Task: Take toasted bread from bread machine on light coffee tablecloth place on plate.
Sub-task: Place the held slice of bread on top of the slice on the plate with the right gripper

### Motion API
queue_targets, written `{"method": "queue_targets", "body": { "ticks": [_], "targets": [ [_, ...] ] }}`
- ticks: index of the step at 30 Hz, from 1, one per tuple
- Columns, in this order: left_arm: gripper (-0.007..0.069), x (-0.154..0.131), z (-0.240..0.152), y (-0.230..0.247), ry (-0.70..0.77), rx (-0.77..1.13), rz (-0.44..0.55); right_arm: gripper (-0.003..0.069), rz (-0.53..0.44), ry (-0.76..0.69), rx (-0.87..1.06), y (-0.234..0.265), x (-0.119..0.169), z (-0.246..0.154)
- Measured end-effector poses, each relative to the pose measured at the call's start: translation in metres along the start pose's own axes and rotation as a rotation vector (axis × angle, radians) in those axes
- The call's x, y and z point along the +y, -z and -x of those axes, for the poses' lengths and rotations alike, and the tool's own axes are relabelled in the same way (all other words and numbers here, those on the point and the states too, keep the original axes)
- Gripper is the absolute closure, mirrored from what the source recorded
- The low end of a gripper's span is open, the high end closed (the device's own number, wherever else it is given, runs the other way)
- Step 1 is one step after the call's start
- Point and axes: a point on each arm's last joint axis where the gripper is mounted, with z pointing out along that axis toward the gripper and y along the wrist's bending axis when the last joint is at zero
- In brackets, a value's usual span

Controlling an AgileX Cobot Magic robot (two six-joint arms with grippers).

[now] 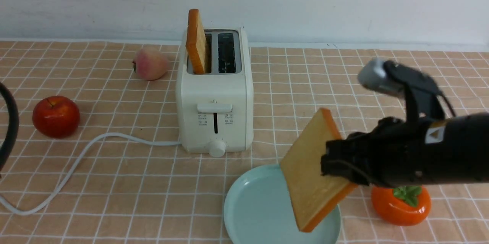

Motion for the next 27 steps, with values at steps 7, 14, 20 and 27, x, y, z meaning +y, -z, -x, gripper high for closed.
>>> {"method": "queue_targets", "body": {
  "ticks": [7,14,20,27],
  "targets": [
    [0.0386,0.000,-0.002,0.000,-0.003,0.022,0.005,0.0550,0.026,-0.059,0.068,-0.048,-0.009,-0.005],
    [0.0386,0.001,-0.003,0.000,-0.002,0.031,0.012,0.0550,0.084,-0.052,0.047,-0.064,-0.009,-0.004],
    [0.0386,0.001,-0.003,0.000,-0.002,0.033,0.013,0.0550,0.095,-0.054,0.022,-0.071,-0.010,-0.002],
    [0.0384,0.001,-0.003,0.000,-0.002,0.036,0.016,0.0548,0.112,-0.127,0.090,-0.083,-0.013,-0.010]
  ]
}}
